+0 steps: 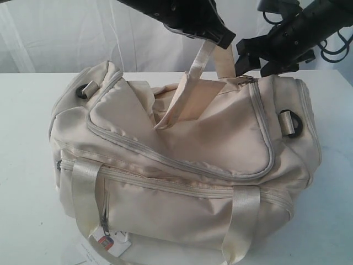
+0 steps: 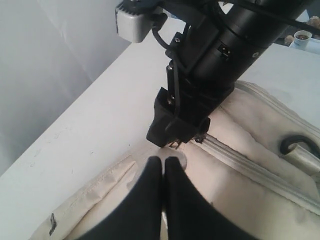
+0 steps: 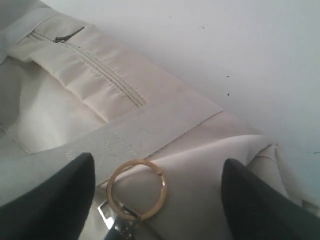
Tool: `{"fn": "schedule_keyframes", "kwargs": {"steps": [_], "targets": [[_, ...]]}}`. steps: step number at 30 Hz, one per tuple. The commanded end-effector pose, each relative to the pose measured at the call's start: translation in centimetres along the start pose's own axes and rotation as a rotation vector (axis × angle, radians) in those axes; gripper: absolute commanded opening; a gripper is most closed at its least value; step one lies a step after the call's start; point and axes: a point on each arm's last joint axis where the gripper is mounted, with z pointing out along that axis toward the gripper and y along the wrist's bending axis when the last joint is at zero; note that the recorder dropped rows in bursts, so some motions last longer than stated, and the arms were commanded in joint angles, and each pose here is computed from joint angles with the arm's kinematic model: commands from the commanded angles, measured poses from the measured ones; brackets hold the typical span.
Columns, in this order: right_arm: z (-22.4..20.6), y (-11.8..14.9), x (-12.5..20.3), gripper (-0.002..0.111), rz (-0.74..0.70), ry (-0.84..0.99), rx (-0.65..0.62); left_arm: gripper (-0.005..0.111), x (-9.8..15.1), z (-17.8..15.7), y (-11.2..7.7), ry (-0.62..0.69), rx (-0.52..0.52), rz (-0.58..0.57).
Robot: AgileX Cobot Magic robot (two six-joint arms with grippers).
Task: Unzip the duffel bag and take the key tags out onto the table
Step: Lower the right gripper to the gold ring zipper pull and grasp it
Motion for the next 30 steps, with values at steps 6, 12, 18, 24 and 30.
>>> {"fn": "schedule_keyframes", "kwargs": {"steps": [6,12,18,24,30], "targets": [[0.1,0.5,0.4,0.049,0.011,0.058,-0.058,0.000,-1.3,-1.5,-0.1,-0.068,-0.006,-0.010],[0.1,0.6,0.6,0.045,0.007,0.078,-0.061,0.000,-1.3,-1.5,-0.1,-0.068,-0.006,-0.010],[0.1,0.4,0.6,0.043,-0.001,0.075,-0.040,0.000,-1.3,-1.5,-0.1,-0.068,-0.006,-0.010],[1.0,-0.3,0.9,0.060,0.021,0.099,-0.007,0.000,-1.3,-1.5,-0.1,-0.068,-0.006,-0.010],[2.7,-0.3,1.1,0.050,0.096,0.112,-0.081,0.000,-1.3,-1.5,-0.1,-0.068,-0.006,-0.010]]}}
